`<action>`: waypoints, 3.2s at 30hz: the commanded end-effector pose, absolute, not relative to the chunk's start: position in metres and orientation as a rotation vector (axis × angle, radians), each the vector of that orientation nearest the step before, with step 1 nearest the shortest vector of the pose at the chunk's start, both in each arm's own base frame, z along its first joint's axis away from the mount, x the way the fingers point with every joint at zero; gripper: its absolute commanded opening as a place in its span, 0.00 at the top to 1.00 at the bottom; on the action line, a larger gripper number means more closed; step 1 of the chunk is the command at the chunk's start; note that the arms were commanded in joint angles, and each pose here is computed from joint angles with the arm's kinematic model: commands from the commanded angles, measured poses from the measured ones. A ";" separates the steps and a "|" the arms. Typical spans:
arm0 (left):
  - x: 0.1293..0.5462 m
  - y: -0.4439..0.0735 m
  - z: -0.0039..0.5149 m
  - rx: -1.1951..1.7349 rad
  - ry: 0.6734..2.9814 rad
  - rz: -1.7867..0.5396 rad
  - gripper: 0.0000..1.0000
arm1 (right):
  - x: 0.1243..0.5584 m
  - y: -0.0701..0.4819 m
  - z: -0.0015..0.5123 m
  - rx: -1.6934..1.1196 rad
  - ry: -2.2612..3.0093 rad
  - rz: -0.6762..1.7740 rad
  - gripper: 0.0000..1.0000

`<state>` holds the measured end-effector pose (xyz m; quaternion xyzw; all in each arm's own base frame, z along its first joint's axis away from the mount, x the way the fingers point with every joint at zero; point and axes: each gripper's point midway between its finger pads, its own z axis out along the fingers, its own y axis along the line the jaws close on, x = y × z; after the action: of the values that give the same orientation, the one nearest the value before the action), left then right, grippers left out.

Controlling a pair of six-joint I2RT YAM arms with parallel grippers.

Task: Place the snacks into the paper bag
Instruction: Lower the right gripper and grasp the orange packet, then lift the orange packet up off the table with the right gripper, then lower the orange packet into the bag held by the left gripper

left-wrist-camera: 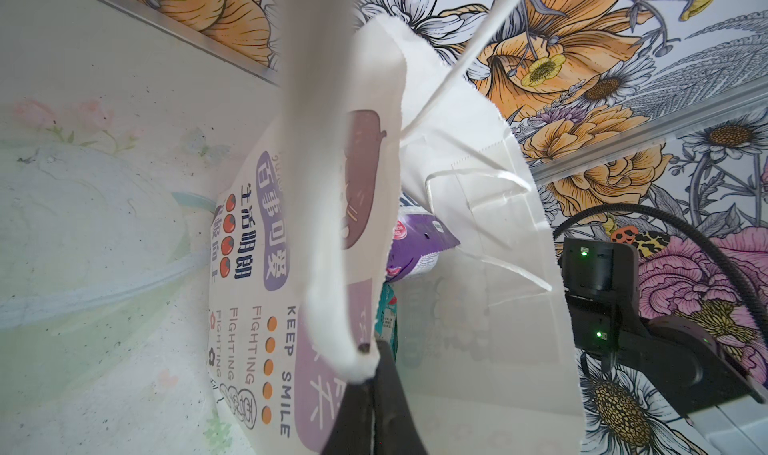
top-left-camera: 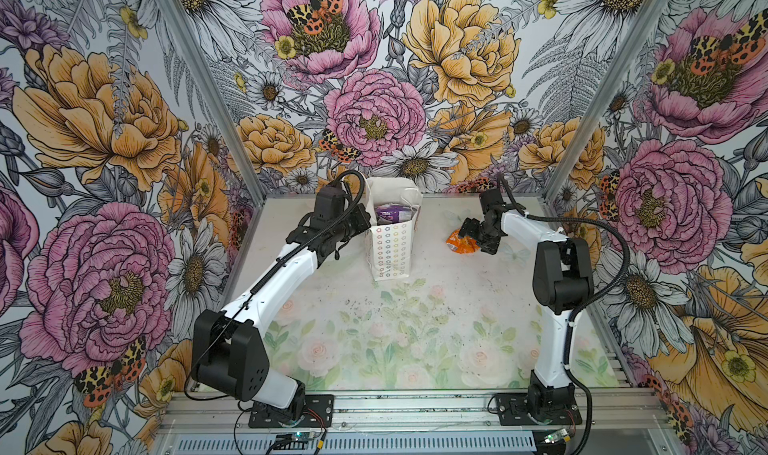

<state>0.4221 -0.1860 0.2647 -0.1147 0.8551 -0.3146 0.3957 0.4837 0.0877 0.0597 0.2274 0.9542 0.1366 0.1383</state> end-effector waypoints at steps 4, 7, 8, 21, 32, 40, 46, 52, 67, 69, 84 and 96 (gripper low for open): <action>0.419 -0.188 0.251 -0.282 2.208 -0.795 1.00 | 0.502 0.103 0.054 0.623 2.736 0.461 0.11; 0.418 -0.187 0.250 -0.283 2.211 -0.793 1.00 | 0.503 0.105 0.049 0.606 2.742 0.454 0.13; 0.418 -0.186 0.249 -0.285 2.211 -0.792 1.00 | 0.504 0.106 0.048 0.599 2.741 0.454 0.14; 0.418 -0.183 0.247 -0.293 2.213 -0.795 1.00 | 0.502 0.103 0.071 0.479 2.677 0.411 0.75; 0.416 -0.182 0.251 -0.292 2.204 -0.801 1.00 | 0.509 0.120 0.187 0.300 2.443 0.557 0.90; 0.416 -0.182 0.254 -0.290 2.196 -0.807 1.00 | 0.482 0.192 0.362 -0.112 2.079 0.634 0.94; 0.415 -0.182 0.258 -0.288 2.186 -0.815 1.00 | 0.457 0.255 0.423 -0.301 1.949 0.678 0.95; 0.412 -0.181 0.259 -0.284 2.183 -0.818 1.00 | 0.454 0.303 0.415 -0.412 1.962 0.674 0.96; 0.409 -0.181 0.259 -0.285 2.179 -0.822 1.00 | 0.453 0.349 0.330 -0.635 2.103 0.362 0.97; 0.410 -0.181 0.259 -0.287 2.179 -0.822 1.00 | 0.451 0.350 0.322 -0.674 2.111 0.293 0.97; 0.408 -0.180 0.260 -0.290 2.174 -0.819 1.00 | 0.422 0.352 0.286 -0.892 2.193 0.134 0.97; 0.409 -0.180 0.260 -0.291 2.173 -0.821 1.00 | 0.399 0.351 0.268 -1.023 2.290 0.174 0.95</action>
<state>0.4161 -0.1788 0.2621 -0.1180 0.8528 -0.3163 0.3985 0.4109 0.3531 0.2840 -0.3643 0.8599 0.0695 0.3507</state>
